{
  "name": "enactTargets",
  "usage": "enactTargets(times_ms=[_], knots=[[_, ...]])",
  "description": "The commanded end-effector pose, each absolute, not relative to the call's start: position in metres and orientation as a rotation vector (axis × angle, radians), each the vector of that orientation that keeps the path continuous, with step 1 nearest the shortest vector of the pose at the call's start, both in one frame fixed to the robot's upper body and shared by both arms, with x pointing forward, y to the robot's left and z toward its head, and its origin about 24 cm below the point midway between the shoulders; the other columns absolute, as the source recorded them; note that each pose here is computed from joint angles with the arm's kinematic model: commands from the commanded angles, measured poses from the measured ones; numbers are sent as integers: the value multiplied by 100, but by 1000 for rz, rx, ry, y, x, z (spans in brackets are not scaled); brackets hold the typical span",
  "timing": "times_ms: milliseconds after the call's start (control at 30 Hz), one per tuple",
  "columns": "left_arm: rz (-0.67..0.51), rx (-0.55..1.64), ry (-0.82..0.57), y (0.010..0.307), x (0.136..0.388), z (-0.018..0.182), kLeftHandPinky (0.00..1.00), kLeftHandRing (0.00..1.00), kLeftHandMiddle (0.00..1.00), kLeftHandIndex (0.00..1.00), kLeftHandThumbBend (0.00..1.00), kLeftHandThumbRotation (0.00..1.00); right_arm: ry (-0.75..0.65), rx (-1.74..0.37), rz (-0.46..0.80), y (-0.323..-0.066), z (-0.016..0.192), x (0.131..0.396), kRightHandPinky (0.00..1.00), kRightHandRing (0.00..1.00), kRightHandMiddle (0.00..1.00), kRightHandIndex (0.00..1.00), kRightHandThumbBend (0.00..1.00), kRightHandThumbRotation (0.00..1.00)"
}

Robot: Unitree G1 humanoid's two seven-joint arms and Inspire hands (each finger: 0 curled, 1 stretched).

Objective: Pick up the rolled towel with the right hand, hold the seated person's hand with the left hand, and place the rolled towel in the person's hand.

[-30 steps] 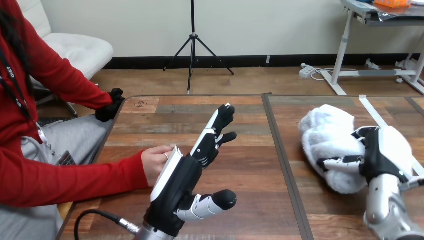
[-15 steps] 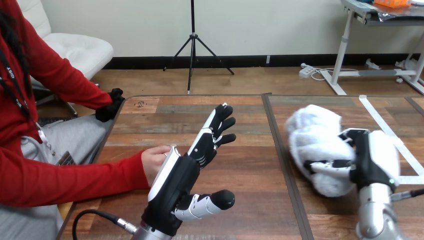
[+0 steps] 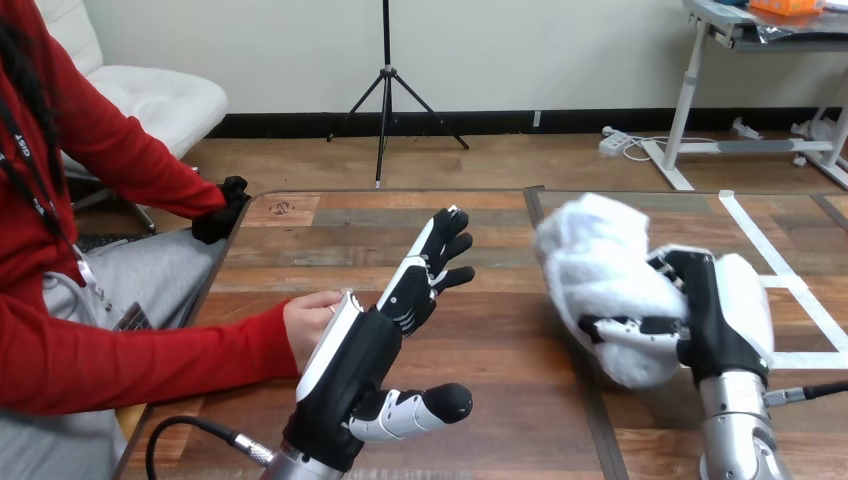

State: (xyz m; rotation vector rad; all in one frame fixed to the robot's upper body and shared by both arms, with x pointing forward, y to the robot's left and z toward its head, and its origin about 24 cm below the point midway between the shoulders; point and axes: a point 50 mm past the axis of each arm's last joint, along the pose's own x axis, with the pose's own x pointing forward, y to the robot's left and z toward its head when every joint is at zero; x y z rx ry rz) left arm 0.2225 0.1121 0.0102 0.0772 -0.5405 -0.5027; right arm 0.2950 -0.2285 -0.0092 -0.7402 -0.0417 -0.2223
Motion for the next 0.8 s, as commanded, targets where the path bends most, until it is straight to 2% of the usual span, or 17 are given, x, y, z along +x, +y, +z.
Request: enactTargets(times_ms=[0,267,367,467,767], knots=[[-503,109,-647,113,238,31,87,96,100,100,100,77,-264,-695,-257,-220,31,315,6,9,13,12,65,0],[-476,288,-670,122,239,36,84,94,100,100,100,84,-317,-686,-238,-217,34,313,6,9,13,13,66,0],[-474,341,-657,125,240,39,88,95,100,100,100,84,-331,-685,-234,-216,35,313,6,9,13,13,66,0],[-462,384,-635,127,240,41,92,96,99,98,100,78,-344,-685,-230,-214,36,312,6,9,13,13,66,0],[-450,518,-608,136,241,51,96,97,96,95,100,65,-370,-688,-213,-211,38,311,6,9,13,12,66,0]])
